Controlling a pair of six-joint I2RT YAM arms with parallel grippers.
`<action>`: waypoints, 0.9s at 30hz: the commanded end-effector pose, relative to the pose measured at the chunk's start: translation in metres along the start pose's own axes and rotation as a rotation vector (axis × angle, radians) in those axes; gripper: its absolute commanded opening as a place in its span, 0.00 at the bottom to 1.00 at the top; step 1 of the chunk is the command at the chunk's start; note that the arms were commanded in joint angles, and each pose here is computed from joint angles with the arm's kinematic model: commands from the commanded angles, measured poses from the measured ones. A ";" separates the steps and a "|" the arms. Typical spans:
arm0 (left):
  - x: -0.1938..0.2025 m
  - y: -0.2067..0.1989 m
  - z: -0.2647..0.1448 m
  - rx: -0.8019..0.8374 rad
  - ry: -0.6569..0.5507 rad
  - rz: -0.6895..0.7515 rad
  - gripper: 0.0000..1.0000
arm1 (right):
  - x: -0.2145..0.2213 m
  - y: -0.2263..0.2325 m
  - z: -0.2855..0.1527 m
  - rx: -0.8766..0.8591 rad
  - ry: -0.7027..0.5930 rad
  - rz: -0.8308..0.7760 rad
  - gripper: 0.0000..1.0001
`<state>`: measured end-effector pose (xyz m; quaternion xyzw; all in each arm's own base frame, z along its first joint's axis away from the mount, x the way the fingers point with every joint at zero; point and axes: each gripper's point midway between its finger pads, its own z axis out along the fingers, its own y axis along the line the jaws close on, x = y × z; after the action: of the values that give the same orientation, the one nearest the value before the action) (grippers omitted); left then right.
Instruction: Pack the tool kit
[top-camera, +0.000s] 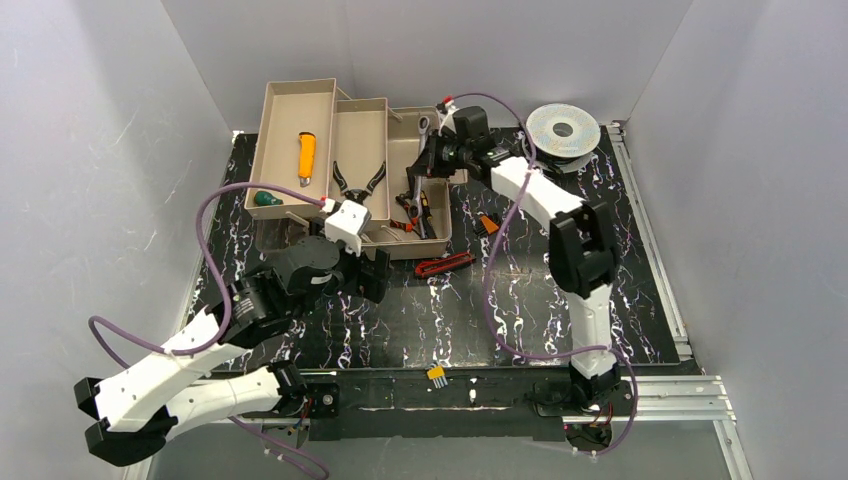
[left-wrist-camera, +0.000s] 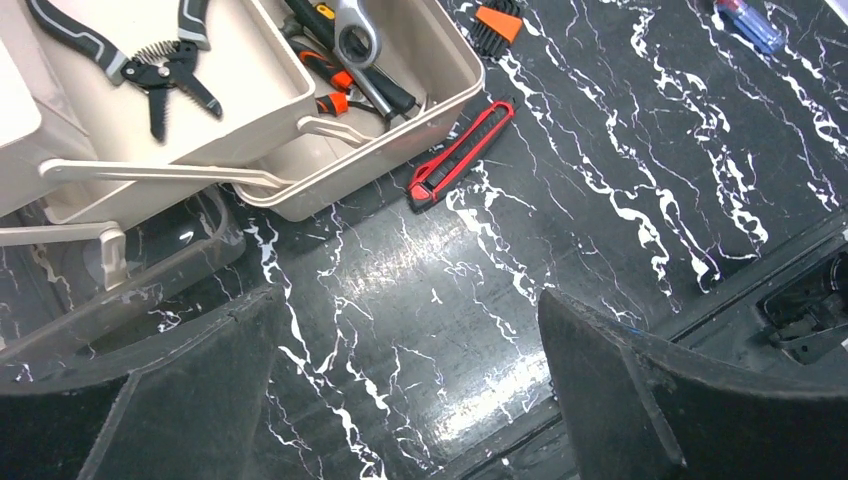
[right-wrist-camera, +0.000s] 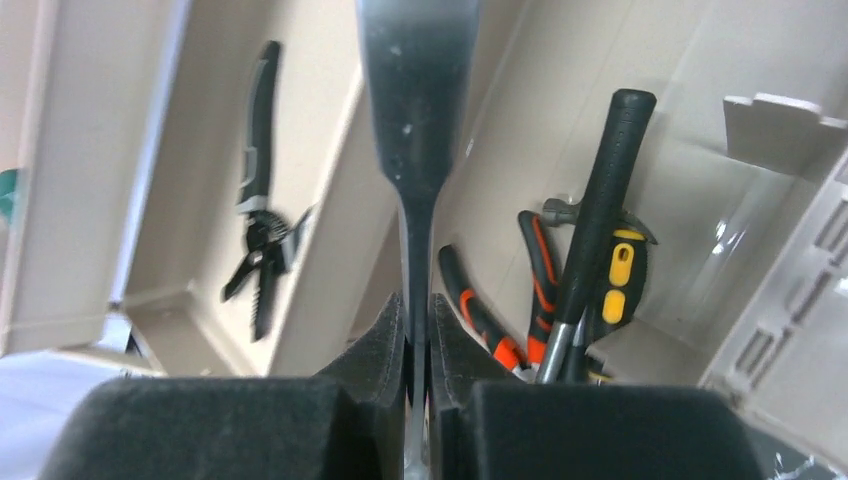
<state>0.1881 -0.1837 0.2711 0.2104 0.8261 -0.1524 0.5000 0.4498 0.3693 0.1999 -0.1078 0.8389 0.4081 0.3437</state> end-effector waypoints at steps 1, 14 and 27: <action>0.005 0.011 -0.003 -0.042 0.000 0.019 0.98 | -0.022 0.018 0.015 -0.087 -0.015 0.006 0.21; 0.021 -0.004 0.016 0.011 0.074 0.076 0.98 | -0.022 0.022 -0.028 0.000 -0.045 -0.012 0.80; 0.056 -0.018 0.063 0.016 0.164 0.158 0.99 | 0.051 -0.055 -0.163 0.371 -0.088 -0.101 0.77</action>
<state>0.1952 -0.2091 0.2126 0.2802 0.8419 -0.1190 0.4456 0.3632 0.2634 0.2216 -0.0767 0.8573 0.3252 0.3917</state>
